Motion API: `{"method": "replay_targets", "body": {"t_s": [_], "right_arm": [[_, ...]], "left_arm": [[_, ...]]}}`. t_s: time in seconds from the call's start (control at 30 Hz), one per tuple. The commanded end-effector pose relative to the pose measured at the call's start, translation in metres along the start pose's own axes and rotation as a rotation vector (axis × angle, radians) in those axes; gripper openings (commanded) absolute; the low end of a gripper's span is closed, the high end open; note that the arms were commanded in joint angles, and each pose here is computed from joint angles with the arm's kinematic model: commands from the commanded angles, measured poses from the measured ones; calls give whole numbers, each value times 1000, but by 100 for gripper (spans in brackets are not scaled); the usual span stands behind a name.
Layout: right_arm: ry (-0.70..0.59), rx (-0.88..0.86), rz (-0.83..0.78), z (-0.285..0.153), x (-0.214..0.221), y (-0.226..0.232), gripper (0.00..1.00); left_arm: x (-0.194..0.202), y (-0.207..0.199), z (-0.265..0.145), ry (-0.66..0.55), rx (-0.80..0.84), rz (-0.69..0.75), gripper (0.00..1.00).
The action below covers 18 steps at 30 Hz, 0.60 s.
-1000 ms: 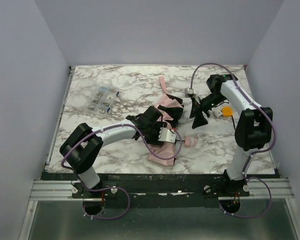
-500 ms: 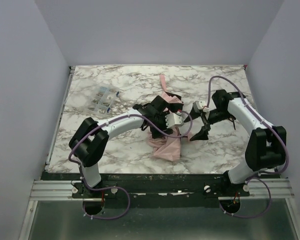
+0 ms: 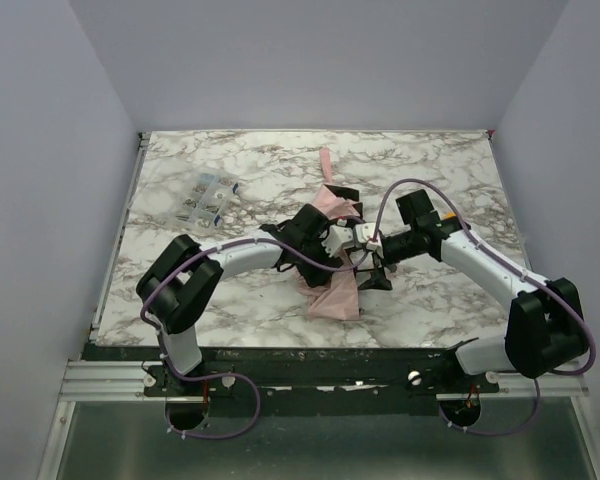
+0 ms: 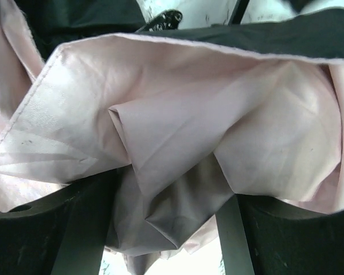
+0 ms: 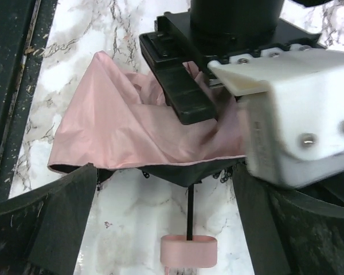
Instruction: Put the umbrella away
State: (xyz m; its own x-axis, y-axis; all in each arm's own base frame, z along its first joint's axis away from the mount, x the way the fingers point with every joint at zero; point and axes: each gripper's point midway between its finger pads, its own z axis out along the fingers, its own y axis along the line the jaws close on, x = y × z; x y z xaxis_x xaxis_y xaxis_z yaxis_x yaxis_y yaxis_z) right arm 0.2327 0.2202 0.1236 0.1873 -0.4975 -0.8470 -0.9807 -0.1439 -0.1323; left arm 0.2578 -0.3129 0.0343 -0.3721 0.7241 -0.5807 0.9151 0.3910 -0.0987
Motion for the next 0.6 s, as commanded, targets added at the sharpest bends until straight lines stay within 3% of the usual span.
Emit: {"method": "replay_targets", "body": {"t_s": [0.0,0.17,0.3,0.57], "right_arm": [[4,12,-12,9,-10,2,100],[-4,-20,22,-8,-29,12,97],[-13,-91,16,11,-17,30,97],[109,108,-134,27,21,-12,100]], "left_arm": [[-19,-13,9,-153,29,-104,64],[-26,-18,8,-243,50,-70,66],[-29,-24,8,-290,85,-34,67],[-28,-39,11,-321,172,43,69]]}}
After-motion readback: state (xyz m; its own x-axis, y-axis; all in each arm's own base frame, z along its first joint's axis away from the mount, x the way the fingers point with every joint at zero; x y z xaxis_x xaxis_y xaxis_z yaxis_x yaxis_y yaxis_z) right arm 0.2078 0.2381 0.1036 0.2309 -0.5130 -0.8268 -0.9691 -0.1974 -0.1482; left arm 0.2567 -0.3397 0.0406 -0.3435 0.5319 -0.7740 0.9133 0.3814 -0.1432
